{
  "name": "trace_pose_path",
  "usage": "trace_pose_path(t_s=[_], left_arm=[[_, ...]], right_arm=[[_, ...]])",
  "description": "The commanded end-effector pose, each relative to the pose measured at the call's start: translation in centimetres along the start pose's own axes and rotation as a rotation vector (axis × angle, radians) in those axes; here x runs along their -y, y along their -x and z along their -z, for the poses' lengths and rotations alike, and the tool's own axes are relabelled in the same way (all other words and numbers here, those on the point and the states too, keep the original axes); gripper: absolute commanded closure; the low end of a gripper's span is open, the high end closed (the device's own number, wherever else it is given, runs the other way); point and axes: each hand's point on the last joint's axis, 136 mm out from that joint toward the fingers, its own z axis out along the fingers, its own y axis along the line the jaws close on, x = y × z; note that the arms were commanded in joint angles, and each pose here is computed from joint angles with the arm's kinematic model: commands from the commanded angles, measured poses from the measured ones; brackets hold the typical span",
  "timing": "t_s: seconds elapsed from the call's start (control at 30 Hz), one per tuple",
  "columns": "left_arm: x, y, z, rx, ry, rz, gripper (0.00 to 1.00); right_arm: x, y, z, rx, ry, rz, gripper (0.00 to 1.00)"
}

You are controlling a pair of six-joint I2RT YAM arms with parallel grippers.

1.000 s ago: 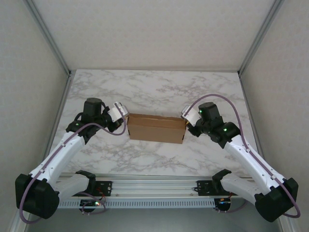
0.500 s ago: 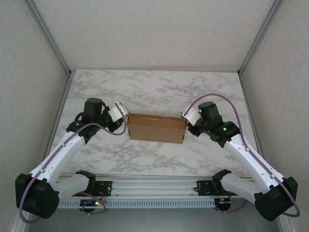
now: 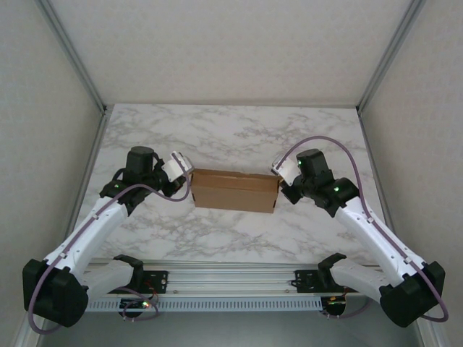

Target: Fold the paper box

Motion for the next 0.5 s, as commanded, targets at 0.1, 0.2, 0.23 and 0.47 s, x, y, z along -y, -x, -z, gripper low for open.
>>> trace_pose_path(t_s=[0.1, 0.2, 0.23, 0.47], left_arm=[[1.2, 2.1, 0.6, 0.071, -0.010, 0.057, 1.00], [1.7, 2.2, 0.8, 0.083, -0.011, 0.102, 1.00], [1.9, 2.3, 0.8, 0.085, -0.017, 0.119, 1.00], [3.1, 2.9, -0.5, 0.085, -0.089, 0.295, 1.00]], right_arm=[[-0.6, 3.2, 0.9, 0.071, 0.088, -0.102, 1.00], [-0.8, 4.0, 0.9, 0.081, 0.116, -0.145, 1.00], [-0.8, 4.3, 0.9, 0.082, 0.123, -0.160, 1.00], [-0.3, 4.8, -0.3, 0.030, 0.131, -0.279, 1.00]])
